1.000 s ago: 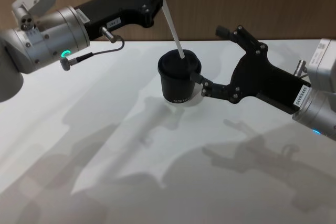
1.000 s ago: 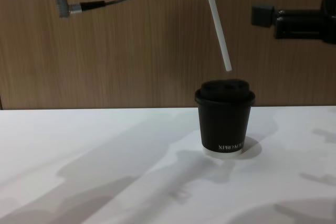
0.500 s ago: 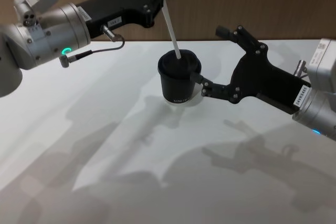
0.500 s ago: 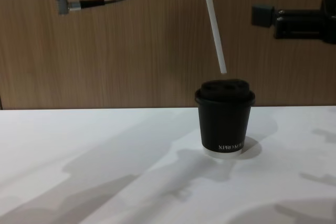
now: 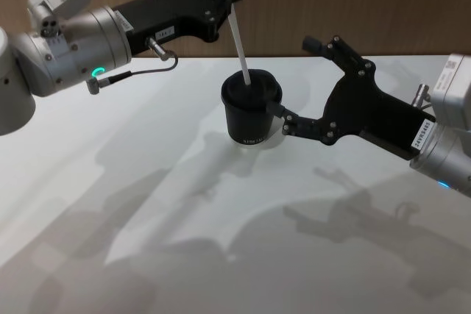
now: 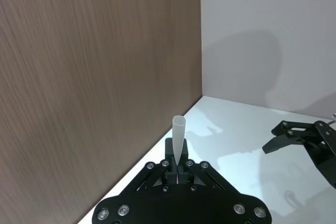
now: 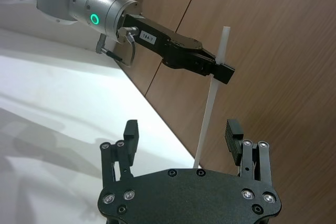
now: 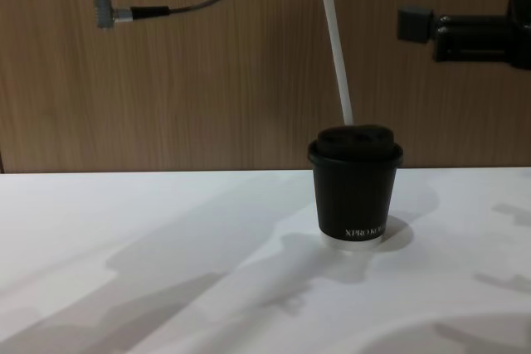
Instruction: Pick up the straw with one hand, pass it to the other hand, and insert it into the cup.
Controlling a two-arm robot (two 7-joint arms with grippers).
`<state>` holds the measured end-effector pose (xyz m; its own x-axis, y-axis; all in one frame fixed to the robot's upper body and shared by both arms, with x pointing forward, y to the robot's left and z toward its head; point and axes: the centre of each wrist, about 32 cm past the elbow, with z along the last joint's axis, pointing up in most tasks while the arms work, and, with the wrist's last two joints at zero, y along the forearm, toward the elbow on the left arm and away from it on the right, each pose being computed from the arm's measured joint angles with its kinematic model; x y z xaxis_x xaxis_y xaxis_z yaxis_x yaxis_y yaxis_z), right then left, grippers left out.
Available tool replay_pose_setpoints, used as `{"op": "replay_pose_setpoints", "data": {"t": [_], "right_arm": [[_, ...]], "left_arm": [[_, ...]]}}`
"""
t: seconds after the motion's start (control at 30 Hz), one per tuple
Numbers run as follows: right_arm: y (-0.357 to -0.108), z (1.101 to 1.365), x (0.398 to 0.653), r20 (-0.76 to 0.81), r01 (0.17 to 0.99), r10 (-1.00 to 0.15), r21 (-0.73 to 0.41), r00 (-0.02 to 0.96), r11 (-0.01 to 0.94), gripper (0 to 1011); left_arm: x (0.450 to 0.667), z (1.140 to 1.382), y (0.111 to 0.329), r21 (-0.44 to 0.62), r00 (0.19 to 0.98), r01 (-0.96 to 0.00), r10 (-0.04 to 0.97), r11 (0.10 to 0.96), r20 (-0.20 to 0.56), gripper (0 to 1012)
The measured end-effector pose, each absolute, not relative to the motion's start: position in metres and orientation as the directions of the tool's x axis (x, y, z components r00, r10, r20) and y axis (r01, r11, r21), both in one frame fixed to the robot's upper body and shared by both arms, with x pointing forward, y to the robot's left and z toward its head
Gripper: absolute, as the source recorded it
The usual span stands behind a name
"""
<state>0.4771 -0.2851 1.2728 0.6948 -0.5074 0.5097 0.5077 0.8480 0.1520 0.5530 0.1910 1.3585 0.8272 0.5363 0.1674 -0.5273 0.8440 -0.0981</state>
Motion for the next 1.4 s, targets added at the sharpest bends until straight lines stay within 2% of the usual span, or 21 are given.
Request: {"op": "replay_pose_setpoints", "data": {"t": [1.4], "right_arm": [[-0.2851, 1.2728, 0.4771, 0.510, 0.508, -0.507, 0.152, 0.695, 0.848, 1001]], "left_arm": [[0.5572, 1.3567, 0.1901, -0.066, 0.809, -0.555, 0.557, 0.829, 0.187, 7]]}}
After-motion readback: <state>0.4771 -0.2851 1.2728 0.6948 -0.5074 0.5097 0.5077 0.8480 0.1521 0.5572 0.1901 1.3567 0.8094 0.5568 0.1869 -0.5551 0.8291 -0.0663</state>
